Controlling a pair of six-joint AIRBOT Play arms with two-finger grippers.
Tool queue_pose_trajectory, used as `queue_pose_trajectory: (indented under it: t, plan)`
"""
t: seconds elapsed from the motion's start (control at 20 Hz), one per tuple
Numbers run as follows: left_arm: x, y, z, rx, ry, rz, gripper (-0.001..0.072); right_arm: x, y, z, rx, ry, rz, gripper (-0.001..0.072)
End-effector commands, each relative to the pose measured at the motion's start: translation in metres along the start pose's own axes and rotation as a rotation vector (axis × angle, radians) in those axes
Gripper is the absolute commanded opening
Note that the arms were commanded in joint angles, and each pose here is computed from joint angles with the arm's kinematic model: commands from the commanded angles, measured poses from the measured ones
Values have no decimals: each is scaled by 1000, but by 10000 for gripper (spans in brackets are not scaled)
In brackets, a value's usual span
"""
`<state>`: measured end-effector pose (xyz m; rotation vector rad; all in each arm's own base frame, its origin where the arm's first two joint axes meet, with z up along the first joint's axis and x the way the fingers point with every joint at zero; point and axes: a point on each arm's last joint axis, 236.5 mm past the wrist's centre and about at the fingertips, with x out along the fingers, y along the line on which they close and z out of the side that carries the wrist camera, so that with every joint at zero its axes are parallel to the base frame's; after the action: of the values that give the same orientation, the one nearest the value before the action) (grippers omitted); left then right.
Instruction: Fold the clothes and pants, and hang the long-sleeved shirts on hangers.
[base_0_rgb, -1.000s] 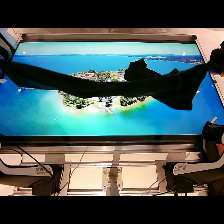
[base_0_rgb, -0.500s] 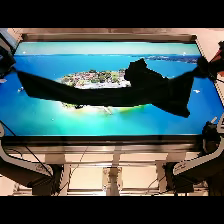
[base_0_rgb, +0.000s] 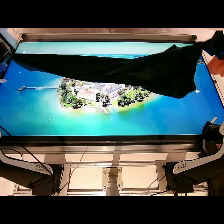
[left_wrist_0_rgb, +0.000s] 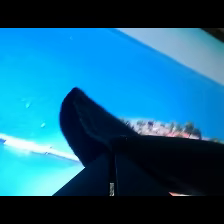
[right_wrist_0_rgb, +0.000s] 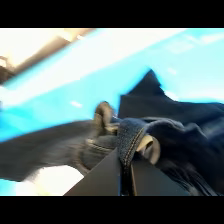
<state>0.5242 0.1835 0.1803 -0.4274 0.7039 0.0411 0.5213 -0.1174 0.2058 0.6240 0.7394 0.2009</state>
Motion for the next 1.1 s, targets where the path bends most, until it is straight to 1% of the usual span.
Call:
queue_pose_trajectory:
  t: [0.0, 0.1, 0.3, 0.4, 0.5, 0.6, 0.75, 0.85, 0.95, 1.05]
  plan:
    - [-25, 26, -43, 38, 176, -4, 18, -38, -82, -59, 19, 233, -295, 23]
    - [-27, 37, -73, 36, 289, -3, 18, -42, -115, -97, 71, 370, -387, 24]
    - [-9, 33, -141, 72, 500, -64, 17, -10, -128, -167, 124, 574, -349, 24]
    - [-5, 36, -172, 83, 589, -55, 18, -11, -137, -196, 138, 656, -363, 24]
    - [-11, 44, -196, 105, 655, -19, 17, -35, -161, -214, 117, 711, -484, 24]
    - [-25, 56, -217, 125, 710, 34, 17, -64, -179, -227, 146, 721, -568, 24]
    - [-47, 72, -249, 126, 769, 79, 17, -98, -196, -251, 251, 685, -591, 24]
    - [-56, 81, -261, 96, 767, 92, 17, -121, -210, -269, 328, 656, -607, 24]
    - [-64, 88, -275, 59, 783, 92, 17, -138, -220, -285, 404, 633, -610, 24]
    - [-67, 88, -289, 61, 808, 75, 18, -145, -224, -298, 461, 623, -594, 24]
